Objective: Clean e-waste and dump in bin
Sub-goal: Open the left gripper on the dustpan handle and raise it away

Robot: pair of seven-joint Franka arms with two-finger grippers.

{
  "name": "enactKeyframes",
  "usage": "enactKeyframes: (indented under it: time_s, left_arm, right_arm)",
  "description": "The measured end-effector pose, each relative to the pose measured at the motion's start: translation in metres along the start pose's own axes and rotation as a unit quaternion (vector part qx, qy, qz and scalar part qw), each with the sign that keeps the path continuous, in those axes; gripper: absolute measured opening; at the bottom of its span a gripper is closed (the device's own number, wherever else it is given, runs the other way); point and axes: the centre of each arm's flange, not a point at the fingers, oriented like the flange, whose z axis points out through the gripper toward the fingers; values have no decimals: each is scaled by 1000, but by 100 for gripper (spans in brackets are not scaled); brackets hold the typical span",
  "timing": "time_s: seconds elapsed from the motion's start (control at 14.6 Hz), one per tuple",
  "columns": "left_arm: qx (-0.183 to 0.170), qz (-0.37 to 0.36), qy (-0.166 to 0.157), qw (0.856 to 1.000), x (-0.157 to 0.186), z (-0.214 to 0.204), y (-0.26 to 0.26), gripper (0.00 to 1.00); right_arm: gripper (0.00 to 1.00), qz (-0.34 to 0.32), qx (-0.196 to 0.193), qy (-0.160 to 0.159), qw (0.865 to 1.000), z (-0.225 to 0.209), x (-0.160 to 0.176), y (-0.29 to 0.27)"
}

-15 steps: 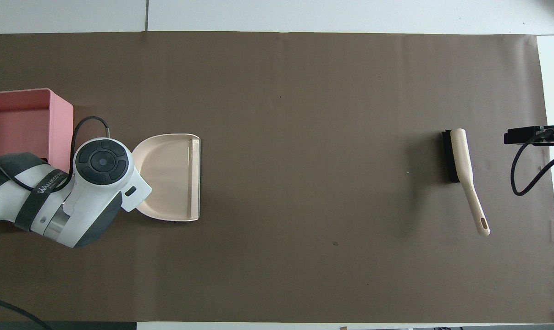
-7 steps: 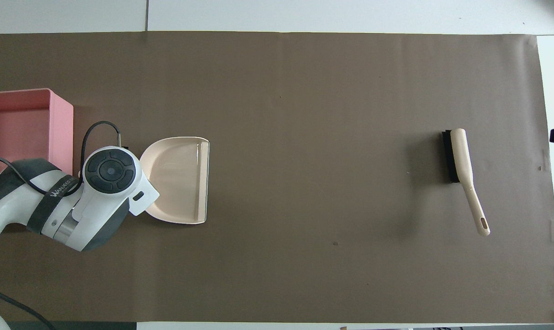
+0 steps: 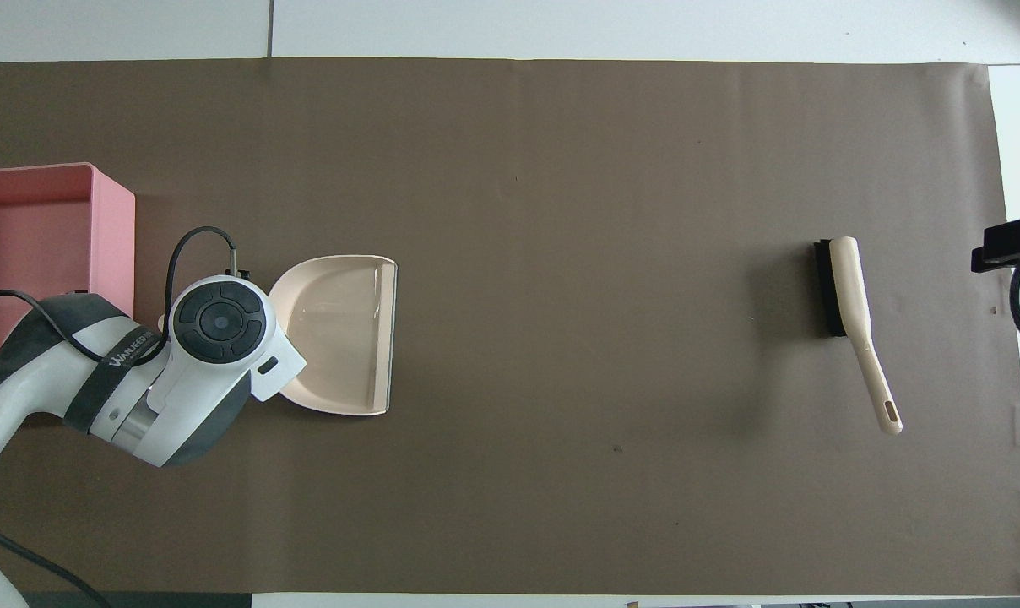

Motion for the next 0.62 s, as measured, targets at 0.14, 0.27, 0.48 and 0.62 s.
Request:
enactKeyframes:
  time_s: [0.14, 0.27, 0.48, 0.62]
  left_arm:
    - [6, -67, 0, 998, -12, -10, -1, 83]
    - [6, -163, -3, 987, -29, -17, -1, 93]
    - [4, -262, -2, 965, -44, -18, -1, 98]
    - [-22, -353, 15, 935, -51, -13, -1, 98]
  right_arm:
    - [100, -4, 0, -5, 1000, 1, -1, -5]
    - [100, -10, 0, -13, 1000, 2, -3, -11]
    - [100, -9, 1, -14, 1000, 3, -3, -10]
    - [100, -8, 1, -14, 1000, 3, -3, -9]
